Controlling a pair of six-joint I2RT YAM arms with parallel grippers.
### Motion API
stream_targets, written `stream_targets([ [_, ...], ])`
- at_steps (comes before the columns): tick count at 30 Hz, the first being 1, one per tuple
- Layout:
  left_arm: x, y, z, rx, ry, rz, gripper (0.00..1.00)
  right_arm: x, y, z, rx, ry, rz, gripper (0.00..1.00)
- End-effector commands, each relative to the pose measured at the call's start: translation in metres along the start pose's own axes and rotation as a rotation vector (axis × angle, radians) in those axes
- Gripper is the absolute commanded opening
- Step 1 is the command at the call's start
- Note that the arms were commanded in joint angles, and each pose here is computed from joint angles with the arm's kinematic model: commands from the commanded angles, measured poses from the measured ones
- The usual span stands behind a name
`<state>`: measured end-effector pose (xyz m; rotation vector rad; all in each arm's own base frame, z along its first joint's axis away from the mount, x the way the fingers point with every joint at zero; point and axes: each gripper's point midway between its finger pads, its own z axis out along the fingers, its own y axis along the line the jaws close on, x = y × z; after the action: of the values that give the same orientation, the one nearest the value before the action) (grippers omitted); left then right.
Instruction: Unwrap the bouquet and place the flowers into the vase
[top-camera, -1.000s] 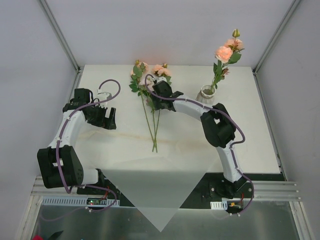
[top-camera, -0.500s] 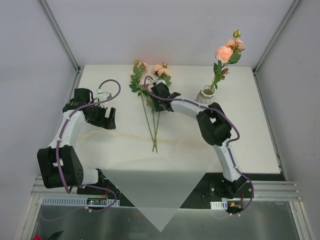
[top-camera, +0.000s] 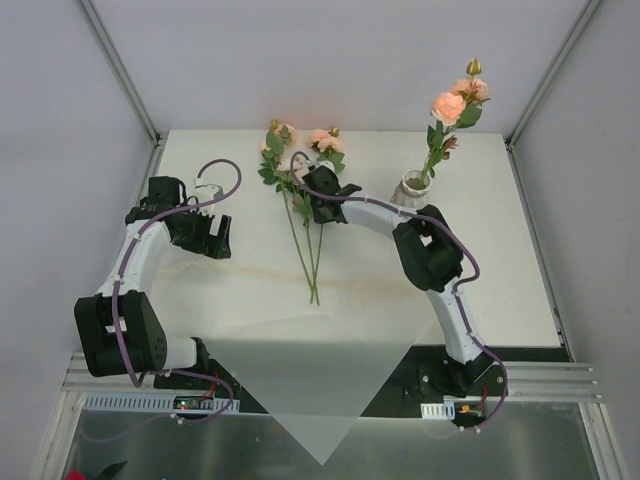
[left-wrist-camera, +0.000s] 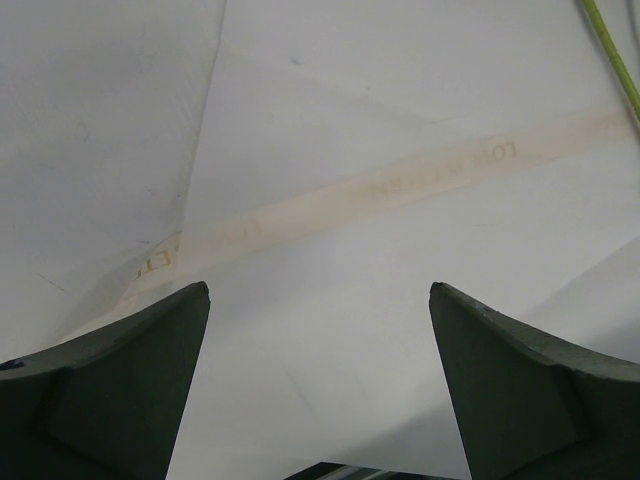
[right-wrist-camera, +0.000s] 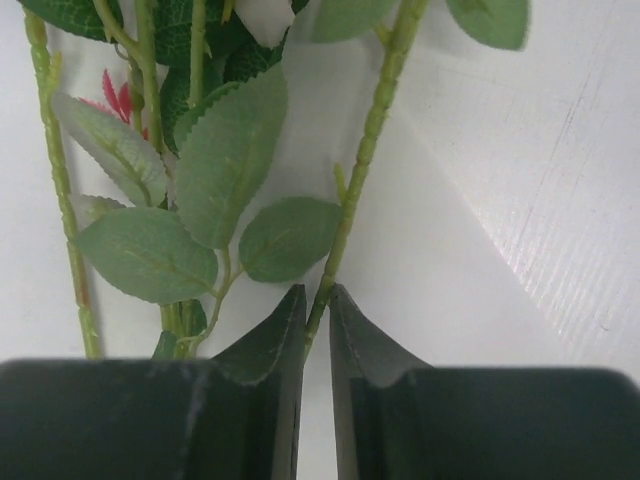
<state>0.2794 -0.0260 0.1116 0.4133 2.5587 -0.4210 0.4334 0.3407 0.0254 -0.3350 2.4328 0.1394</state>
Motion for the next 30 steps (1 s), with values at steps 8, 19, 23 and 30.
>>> stream_targets([
  [8,-0.005,0.003,-0.012,-0.036,-0.035,0.037,0.92,-0.083,-0.016,-0.096,0.0,-0.272,0.063,0.01],
  [19,-0.004,0.004,-0.013,-0.046,-0.033,0.042,0.92,-0.165,-0.014,-0.235,-0.068,-0.798,-0.024,0.01],
  [23,-0.003,0.004,-0.013,-0.043,-0.032,0.04,0.92,-0.209,-0.025,-0.32,-0.078,-1.08,-0.064,0.0],
  [30,-0.005,0.003,-0.013,-0.038,-0.035,0.038,0.92,-0.267,-0.071,-0.464,0.048,-1.491,-0.099,0.01],
])
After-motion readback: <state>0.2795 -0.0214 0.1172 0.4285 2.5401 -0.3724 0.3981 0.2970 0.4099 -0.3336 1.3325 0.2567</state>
